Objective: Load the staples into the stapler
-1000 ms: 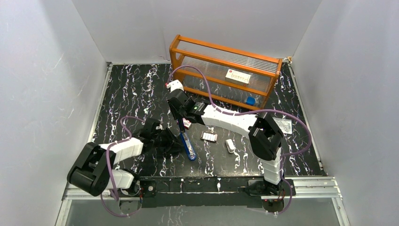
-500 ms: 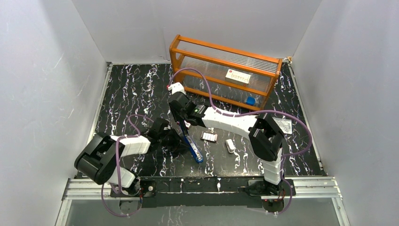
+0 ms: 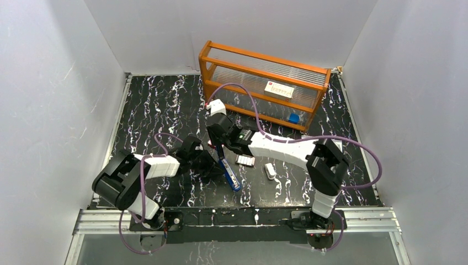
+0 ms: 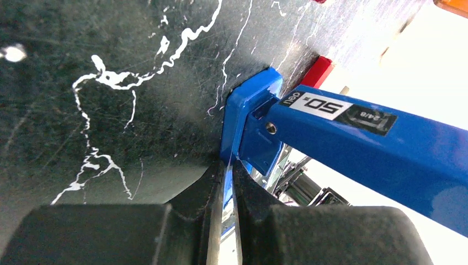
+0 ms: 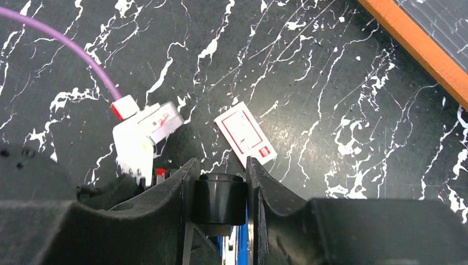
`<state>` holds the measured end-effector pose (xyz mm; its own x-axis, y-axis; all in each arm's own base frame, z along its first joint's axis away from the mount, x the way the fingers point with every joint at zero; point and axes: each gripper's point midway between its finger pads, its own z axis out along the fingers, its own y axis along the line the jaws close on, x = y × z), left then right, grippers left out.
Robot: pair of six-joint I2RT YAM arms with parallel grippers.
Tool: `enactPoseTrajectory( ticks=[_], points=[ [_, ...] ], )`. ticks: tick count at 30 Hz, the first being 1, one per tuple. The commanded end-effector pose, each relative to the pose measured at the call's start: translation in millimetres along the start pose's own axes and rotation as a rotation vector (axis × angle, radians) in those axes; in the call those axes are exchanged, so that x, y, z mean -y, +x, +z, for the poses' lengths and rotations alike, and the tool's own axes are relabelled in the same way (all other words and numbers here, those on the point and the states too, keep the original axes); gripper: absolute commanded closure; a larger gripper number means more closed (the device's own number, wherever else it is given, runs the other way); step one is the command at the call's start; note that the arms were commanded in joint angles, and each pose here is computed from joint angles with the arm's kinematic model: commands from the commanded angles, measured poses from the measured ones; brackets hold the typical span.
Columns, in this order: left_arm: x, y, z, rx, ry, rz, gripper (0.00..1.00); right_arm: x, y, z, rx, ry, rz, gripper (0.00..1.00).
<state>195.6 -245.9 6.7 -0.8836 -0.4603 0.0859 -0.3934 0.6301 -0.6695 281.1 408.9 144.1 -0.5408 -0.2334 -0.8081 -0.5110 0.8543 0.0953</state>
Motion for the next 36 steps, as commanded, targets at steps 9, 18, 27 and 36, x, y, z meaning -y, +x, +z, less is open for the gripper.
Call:
enactPoseTrajectory(
  ticks=[9, 18, 27, 36],
  points=[
    [-124, -3, 1, 0.104, -0.486, -0.098, 0.92, -12, 44, -48, -0.054, -0.100, 0.047, 0.73],
    [-122, -8, 4, 0.116, -0.496, -0.102, 0.92, -5, 83, -63, -0.157, -0.039, 0.048, 0.73],
    [-131, -20, -8, 0.175, -0.583, -0.046, 0.91, 0, 108, -80, -0.231, 0.027, 0.068, 0.73],
    [-136, -18, -4, 0.160, -0.594, -0.049, 0.91, 4, 127, -86, -0.260, 0.068, 0.076, 0.74]
  ],
)
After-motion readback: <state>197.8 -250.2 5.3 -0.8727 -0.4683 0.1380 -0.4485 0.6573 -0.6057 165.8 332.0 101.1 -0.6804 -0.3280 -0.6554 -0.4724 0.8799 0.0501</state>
